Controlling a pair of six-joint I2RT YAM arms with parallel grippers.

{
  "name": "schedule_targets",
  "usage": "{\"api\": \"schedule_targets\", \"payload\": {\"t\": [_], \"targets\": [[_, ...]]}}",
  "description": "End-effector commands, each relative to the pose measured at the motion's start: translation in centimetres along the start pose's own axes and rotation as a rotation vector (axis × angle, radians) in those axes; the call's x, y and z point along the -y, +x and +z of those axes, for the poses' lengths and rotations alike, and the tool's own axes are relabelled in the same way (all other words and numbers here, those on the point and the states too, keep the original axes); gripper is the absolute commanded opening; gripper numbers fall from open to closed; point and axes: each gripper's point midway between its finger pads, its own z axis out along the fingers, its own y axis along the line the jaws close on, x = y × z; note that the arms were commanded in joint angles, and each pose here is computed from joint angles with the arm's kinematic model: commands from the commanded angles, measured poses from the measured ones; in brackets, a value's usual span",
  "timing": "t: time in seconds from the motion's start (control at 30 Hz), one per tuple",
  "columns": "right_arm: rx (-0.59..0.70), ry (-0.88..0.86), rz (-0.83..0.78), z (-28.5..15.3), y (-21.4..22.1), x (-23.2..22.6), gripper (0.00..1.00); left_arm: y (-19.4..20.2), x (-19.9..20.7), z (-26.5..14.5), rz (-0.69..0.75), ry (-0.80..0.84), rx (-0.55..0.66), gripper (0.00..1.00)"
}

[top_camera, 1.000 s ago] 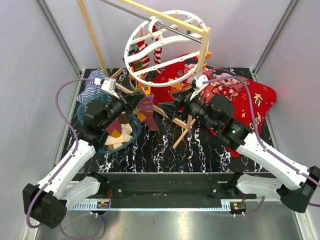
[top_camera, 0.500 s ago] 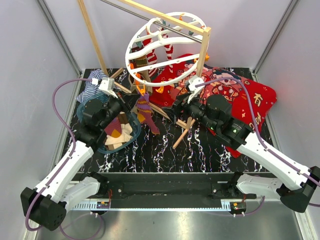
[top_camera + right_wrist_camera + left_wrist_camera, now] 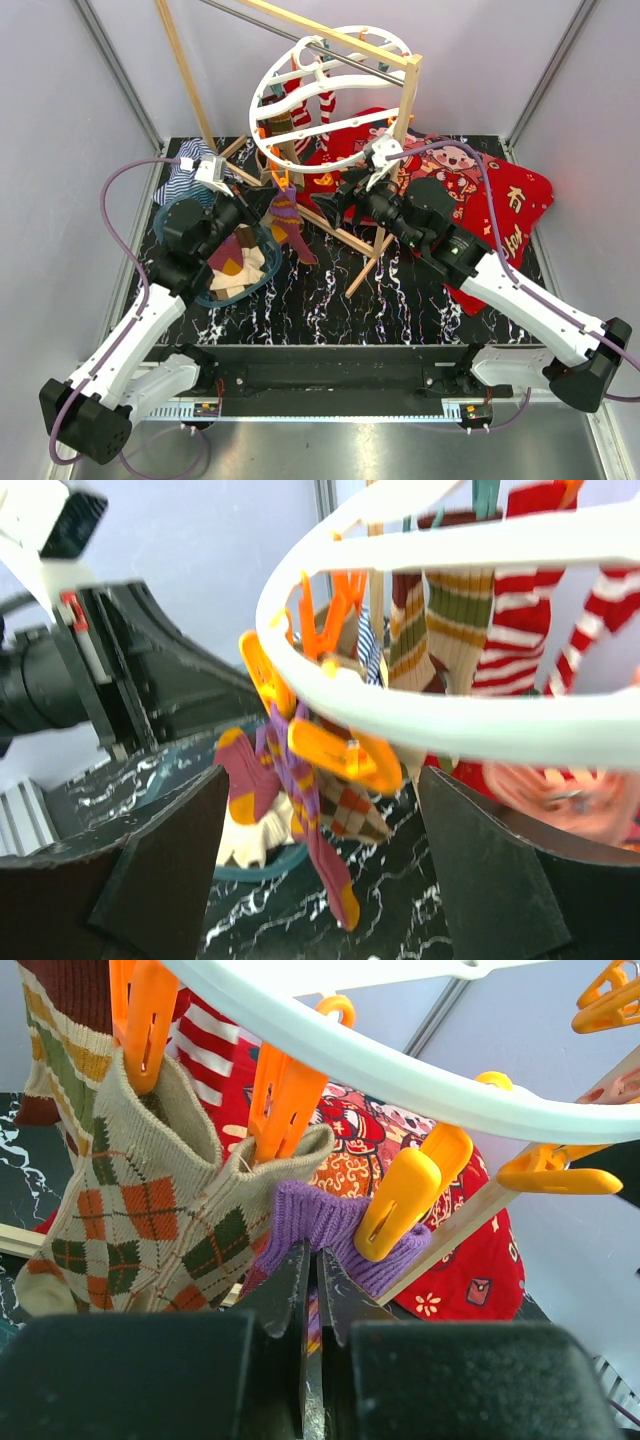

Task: Clip the socks to the hanger
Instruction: Open the clamp at the hanger.

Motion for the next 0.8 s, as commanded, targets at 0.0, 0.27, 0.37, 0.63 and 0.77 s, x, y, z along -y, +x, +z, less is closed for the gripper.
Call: {"api": "schedule_targets", "payload": {"t": [0.0,0.27,0.37,0.63,0.77], "targets": [[0.143,-0.023,-0.015,0.7,-4.9,-0.5,0.85,-2.9,0.9,-0.5,0.032,0.010,0.079,0.06],[0.132,-0.065,-0.010,1.8,-4.7,-1.3,0.82,-2.7,1.3,-0.3,0.015,0.031,0.068,0.06],[0.122,-0.060,-0.008,2.1,-4.3,-1.2,0.80,-2.7,1.4,-0.5,0.012,0.037,0.069,0.07],[0.101,-0.026,-0.009,2.8,-3.5,-0.5,0.65,-2.4,1.5,-0.4,0.010,0.043,0.057,0.08],[0.104,-0.027,0.000,2.9,-3.7,-0.6,0.55,-2.4,1.3,-0.5,0.017,0.037,0.058,0.09]]}}
